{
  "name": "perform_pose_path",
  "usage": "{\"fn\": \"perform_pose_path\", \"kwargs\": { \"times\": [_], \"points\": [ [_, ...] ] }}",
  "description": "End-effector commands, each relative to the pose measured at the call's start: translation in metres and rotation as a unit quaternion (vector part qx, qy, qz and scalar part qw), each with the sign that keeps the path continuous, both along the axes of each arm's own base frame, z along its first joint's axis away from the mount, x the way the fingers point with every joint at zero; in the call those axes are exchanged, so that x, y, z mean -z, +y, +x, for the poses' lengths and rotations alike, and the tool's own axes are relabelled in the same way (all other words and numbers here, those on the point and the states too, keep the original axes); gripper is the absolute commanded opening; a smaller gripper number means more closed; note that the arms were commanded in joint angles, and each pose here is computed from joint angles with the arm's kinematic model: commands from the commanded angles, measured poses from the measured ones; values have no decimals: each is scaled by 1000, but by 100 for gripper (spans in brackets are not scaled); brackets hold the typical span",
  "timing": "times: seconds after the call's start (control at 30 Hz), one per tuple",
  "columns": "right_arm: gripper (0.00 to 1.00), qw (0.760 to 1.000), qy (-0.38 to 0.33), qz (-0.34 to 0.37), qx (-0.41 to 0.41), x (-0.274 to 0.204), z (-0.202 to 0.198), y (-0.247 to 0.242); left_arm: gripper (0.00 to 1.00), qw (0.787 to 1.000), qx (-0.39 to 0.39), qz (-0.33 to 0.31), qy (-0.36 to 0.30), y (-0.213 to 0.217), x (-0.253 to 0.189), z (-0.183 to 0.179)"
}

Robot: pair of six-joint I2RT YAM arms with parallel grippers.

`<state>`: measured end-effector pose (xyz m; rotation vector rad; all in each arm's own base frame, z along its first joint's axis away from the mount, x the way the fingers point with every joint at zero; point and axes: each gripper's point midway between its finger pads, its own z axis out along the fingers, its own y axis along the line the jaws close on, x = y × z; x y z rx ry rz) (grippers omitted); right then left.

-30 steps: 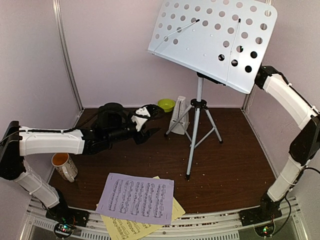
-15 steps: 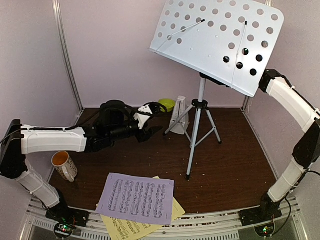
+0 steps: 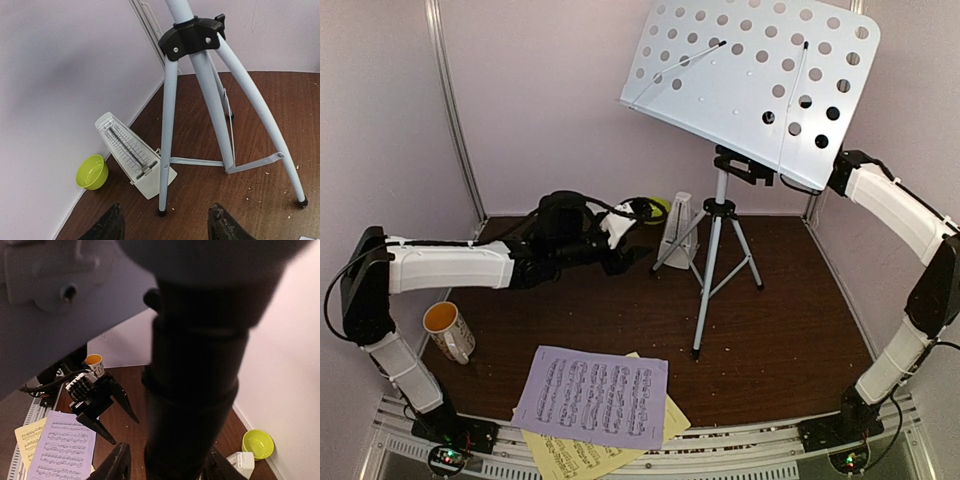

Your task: Set up the instrument practice props

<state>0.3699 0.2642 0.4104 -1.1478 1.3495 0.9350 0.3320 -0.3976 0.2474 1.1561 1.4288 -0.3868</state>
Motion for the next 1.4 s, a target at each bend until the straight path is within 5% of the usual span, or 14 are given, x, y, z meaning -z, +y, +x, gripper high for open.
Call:
{"fn": "perform_pose_path", "kwargs": {
  "times": [0.0, 0.17, 0.67, 0.97, 1.37],
  "points": [
    [58, 1000, -26, 6, 11, -9, -7, -3, 58, 999, 40, -12, -10, -14, -16, 16],
    [75, 998, -15, 15, 51, -1, -3, -11, 58, 996, 90, 5, 0, -35, -4, 28],
    [81, 972, 64, 87, 209, 45, -20, -57, 54, 986, 162, 10, 25, -97, 23, 71],
    [76, 934, 122, 77, 327, 104, -18, -92, 27, 986, 163, 5, 23, -102, 22, 76],
    [72, 912, 167, 22, 374, 179, -6, -103, 0, 989, 144, -11, 8, -88, 10, 68]
  ]
}}
